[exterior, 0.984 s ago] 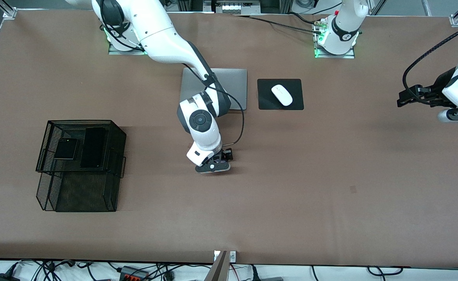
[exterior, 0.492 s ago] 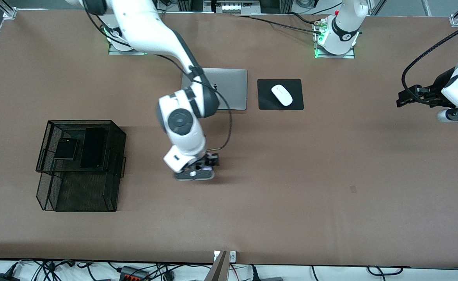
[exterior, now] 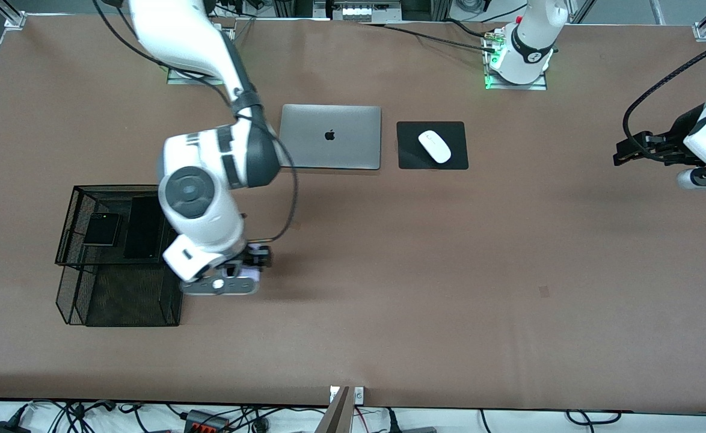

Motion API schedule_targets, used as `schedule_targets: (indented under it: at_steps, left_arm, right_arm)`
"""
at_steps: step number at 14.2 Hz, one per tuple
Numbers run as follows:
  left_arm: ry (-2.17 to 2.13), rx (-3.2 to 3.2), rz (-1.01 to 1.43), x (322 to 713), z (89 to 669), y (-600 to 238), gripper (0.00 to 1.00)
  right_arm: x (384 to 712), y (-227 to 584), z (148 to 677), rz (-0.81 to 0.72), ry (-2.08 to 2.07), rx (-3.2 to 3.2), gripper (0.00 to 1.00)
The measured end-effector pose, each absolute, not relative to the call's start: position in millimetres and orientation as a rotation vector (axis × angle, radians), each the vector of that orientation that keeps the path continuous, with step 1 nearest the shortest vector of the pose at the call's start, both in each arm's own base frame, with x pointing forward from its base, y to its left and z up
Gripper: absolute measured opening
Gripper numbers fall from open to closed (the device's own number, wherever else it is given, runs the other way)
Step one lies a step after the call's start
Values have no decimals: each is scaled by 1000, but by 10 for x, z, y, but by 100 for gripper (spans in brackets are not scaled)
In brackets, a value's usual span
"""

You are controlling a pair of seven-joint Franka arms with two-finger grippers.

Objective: Place phones with both arms
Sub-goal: 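Carry the white phone into the mesh basket and open the right gripper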

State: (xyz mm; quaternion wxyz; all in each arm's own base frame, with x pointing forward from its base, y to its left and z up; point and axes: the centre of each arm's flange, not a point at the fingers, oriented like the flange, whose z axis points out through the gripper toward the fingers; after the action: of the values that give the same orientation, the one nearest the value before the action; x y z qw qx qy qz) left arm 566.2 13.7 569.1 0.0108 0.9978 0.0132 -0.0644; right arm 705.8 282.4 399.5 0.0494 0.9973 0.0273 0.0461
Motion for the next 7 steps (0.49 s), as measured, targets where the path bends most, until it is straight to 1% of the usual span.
schedule_targets:
  at_steps: [4,7]
  left_arm:
    - [96,3109,-190,5626,5590,360,100]
    - [111,3106,-177,5540,5526,511,100]
  right_arm:
    - [7249,2151,4066,92,189,3028,84]
    - [7424,1409,4062,67,211,3021,84]
